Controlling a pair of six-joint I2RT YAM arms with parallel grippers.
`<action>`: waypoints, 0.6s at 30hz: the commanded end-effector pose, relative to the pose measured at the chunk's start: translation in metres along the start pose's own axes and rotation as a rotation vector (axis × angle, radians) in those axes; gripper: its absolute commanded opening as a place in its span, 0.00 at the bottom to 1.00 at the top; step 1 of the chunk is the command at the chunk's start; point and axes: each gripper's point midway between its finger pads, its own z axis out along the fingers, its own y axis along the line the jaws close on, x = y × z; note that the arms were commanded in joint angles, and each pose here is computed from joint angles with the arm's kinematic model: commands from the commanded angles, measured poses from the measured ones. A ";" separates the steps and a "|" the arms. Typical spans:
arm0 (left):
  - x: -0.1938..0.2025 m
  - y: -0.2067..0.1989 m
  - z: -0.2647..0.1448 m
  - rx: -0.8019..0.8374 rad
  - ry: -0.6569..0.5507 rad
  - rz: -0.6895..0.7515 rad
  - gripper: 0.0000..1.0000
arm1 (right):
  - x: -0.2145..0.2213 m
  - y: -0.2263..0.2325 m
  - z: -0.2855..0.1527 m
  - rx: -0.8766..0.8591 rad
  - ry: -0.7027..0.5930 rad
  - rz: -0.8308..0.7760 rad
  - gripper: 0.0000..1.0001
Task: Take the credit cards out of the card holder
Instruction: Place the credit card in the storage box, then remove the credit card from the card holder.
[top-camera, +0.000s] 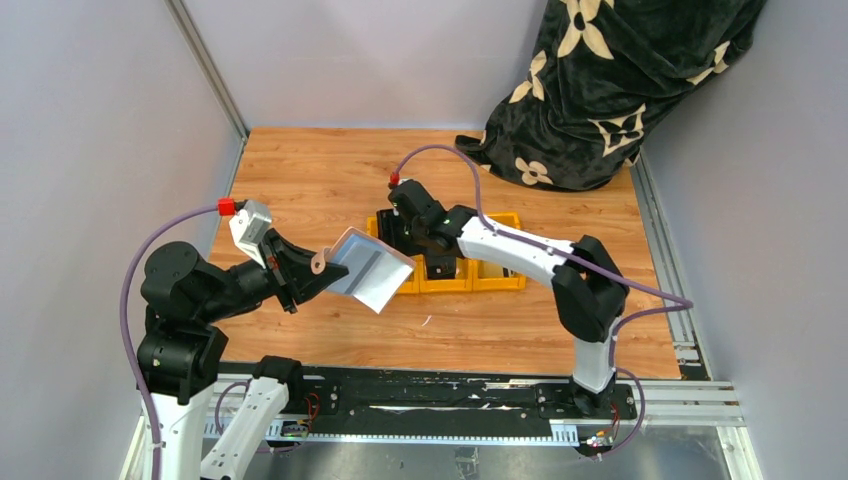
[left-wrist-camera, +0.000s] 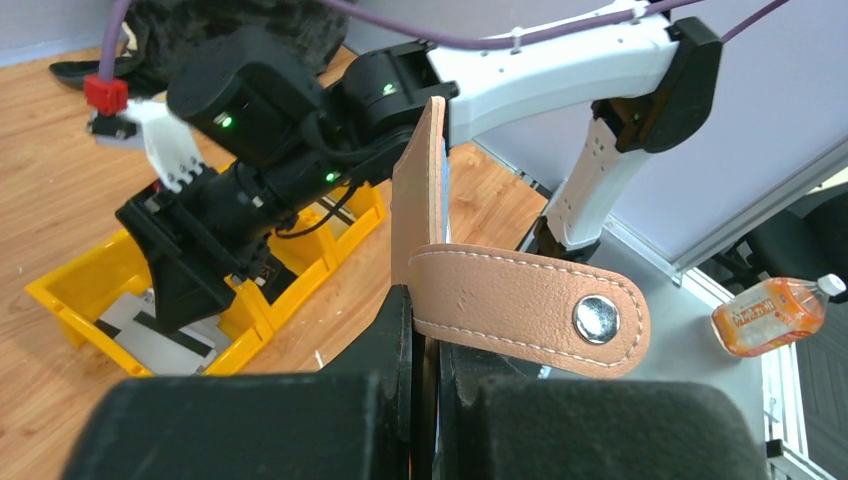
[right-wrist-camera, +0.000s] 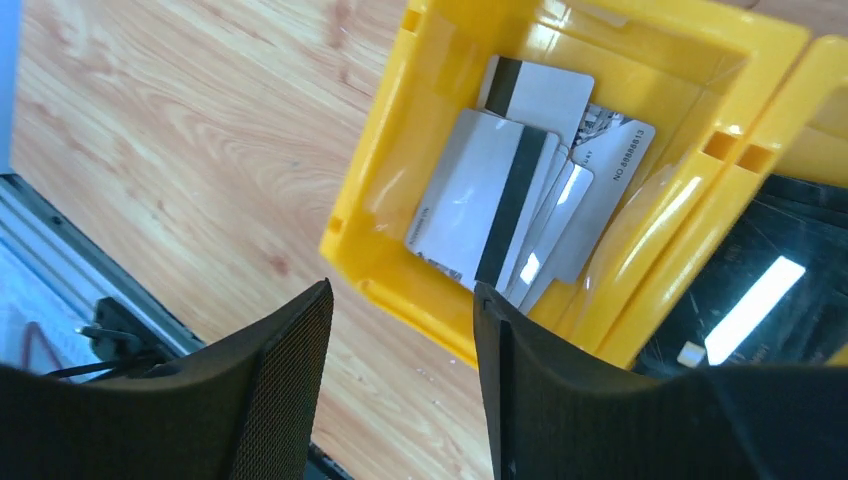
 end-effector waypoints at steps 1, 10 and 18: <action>0.000 -0.007 -0.002 0.034 0.006 0.019 0.00 | -0.022 0.003 -0.042 0.037 -0.115 -0.035 0.61; -0.003 -0.016 -0.004 0.063 0.000 0.019 0.00 | -0.054 0.038 -0.151 -0.184 -0.315 -0.063 0.75; -0.004 -0.021 -0.001 0.115 -0.015 0.003 0.00 | -0.044 0.084 -0.262 -0.603 -0.459 -0.075 0.84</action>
